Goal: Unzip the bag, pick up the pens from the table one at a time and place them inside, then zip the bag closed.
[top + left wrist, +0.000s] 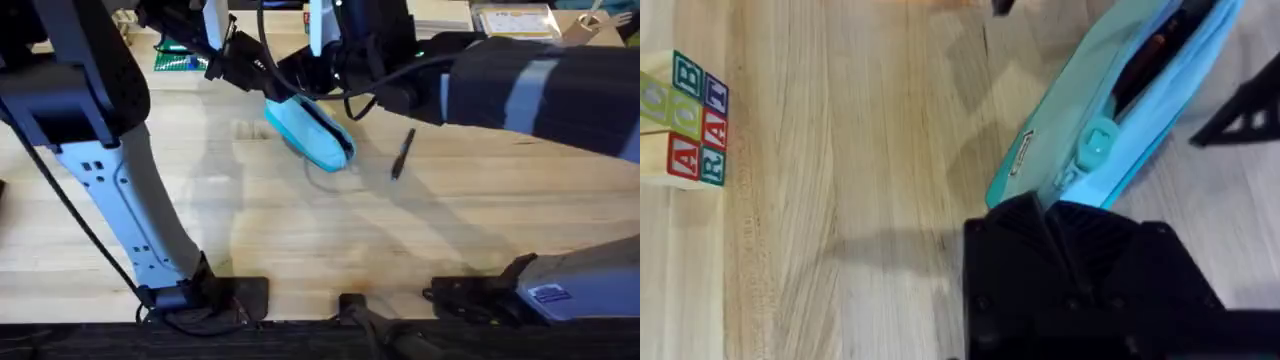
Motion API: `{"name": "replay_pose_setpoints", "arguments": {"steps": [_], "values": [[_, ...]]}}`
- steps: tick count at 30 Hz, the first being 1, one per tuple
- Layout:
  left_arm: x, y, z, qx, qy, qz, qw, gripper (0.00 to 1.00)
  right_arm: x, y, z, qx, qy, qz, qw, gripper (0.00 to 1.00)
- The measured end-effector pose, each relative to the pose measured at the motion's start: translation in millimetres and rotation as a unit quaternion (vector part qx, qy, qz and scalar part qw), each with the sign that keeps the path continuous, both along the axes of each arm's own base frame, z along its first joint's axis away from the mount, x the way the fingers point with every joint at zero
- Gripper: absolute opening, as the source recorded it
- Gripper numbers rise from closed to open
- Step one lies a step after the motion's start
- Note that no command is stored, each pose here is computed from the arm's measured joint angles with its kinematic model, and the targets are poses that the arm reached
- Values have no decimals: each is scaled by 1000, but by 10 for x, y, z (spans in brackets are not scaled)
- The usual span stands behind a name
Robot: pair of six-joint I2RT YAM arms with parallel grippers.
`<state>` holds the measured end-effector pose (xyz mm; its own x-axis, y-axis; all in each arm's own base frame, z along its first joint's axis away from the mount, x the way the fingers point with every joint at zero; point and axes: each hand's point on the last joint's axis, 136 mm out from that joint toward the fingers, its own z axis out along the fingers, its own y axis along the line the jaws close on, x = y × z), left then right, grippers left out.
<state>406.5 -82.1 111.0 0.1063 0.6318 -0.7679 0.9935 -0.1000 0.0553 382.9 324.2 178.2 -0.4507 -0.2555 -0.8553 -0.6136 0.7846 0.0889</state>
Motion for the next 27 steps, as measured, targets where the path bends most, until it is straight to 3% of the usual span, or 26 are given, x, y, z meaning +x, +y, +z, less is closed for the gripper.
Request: {"name": "replay_pose_setpoints", "arguments": {"steps": [3,4,10,13,27], "values": [[1,0,0,0,0,0,1000,44,-65,-67,74,-14,-2,4,1000,996],[1,1,-1,0,0,0,1000,95,-92,-91,93,-18,-2,5,1000,996],[5,2,-2,1,-1,0,1000,947,-286,-258,178,-43,16,10,999,996],[7,2,-2,1,-2,0,1000,992,-378,-333,209,-52,26,11,998,996],[21,4,-5,1,-6,0,1000,992,-666,-576,172,-90,70,13,993,996]]}}
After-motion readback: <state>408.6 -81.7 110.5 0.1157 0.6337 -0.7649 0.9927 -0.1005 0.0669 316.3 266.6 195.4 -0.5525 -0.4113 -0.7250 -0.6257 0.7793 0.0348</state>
